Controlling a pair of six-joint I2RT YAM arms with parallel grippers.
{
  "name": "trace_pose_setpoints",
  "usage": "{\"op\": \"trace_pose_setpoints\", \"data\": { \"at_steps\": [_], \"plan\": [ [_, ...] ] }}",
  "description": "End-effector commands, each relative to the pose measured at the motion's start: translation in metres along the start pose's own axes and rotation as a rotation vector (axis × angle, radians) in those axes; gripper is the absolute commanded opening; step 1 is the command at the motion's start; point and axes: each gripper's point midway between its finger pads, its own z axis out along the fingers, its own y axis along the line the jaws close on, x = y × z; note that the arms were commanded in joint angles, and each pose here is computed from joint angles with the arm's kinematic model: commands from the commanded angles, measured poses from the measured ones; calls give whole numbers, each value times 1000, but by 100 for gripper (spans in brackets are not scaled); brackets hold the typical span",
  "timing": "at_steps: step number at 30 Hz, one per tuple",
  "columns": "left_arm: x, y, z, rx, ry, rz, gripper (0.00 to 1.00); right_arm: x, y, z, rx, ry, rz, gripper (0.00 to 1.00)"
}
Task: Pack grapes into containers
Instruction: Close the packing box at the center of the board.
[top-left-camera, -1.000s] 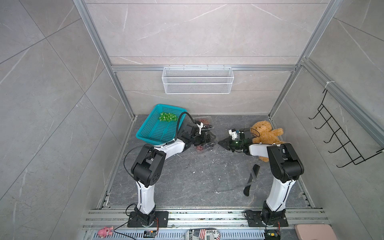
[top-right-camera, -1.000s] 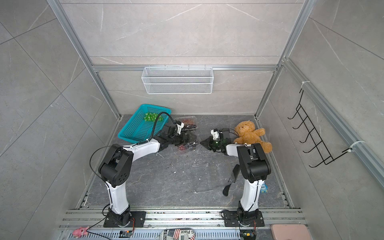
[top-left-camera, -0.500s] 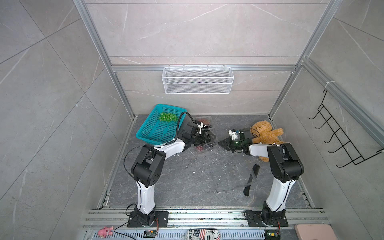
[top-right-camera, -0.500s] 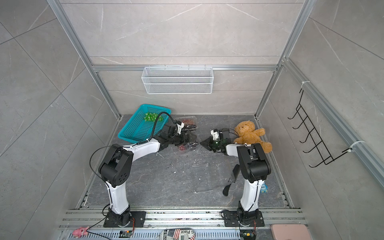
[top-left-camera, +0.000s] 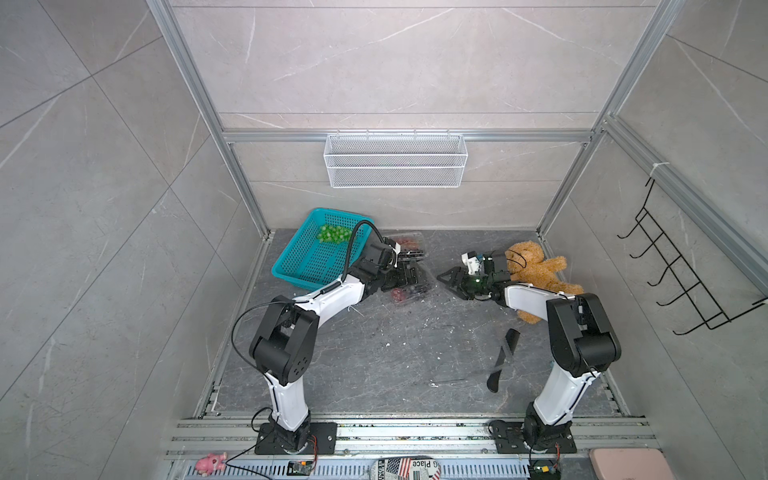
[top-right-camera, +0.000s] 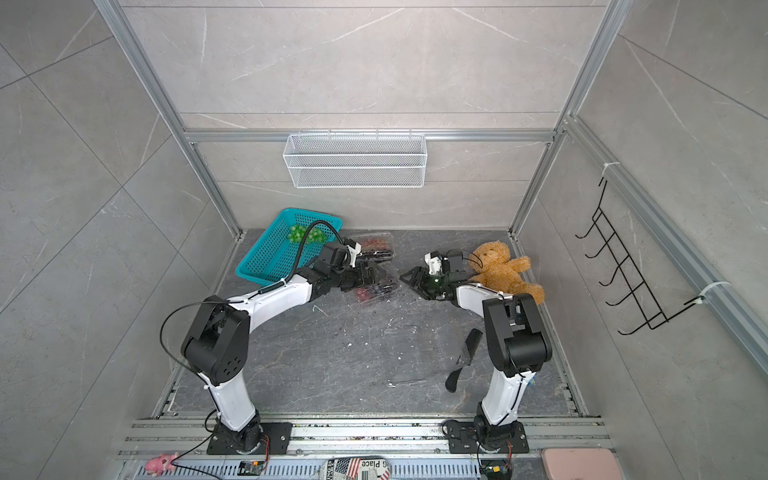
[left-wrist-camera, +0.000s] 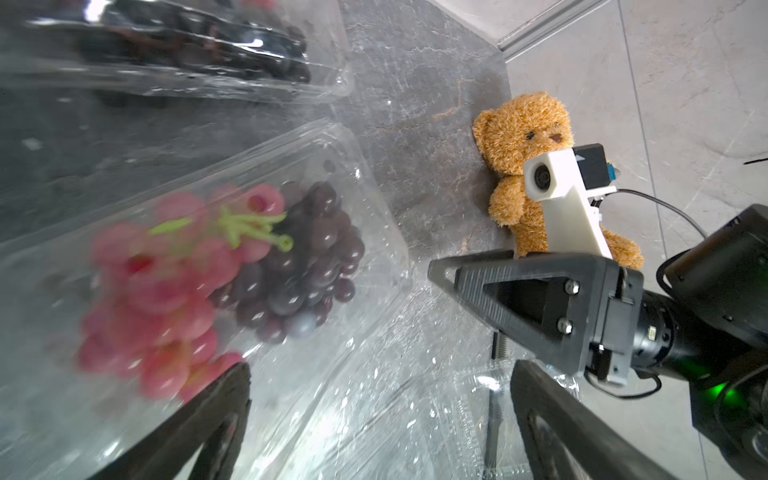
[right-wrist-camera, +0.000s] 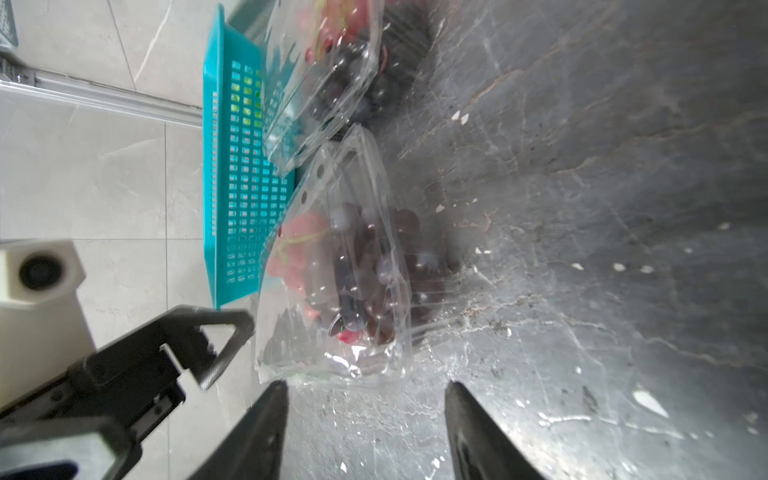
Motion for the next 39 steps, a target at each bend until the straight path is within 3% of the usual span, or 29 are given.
{"op": "trace_pose_setpoints", "data": {
  "at_steps": [1, 5, 11, 22, 31, 39],
  "plan": [
    [-4, 28, -20, -93, -37, -57, 99, -7, 7, -4, 51, -12, -58, 81],
    [1, 51, -19, -105, -36, -147, 99, -8, 13, 3, 95, 0, -115, 93],
    [2, 60, 1, -113, 6, -197, 99, -11, 20, 19, 131, 19, -157, 99],
    [-17, 54, 32, -73, 24, -197, 99, -17, 15, 36, 227, 40, -208, 87],
    [-29, 51, 46, -66, 34, -181, 99, -11, 11, 34, 237, 58, -216, 75],
    [-38, 45, 48, -70, 66, -127, 99, -4, 8, 20, 263, 49, -214, 71]
  ]
}}
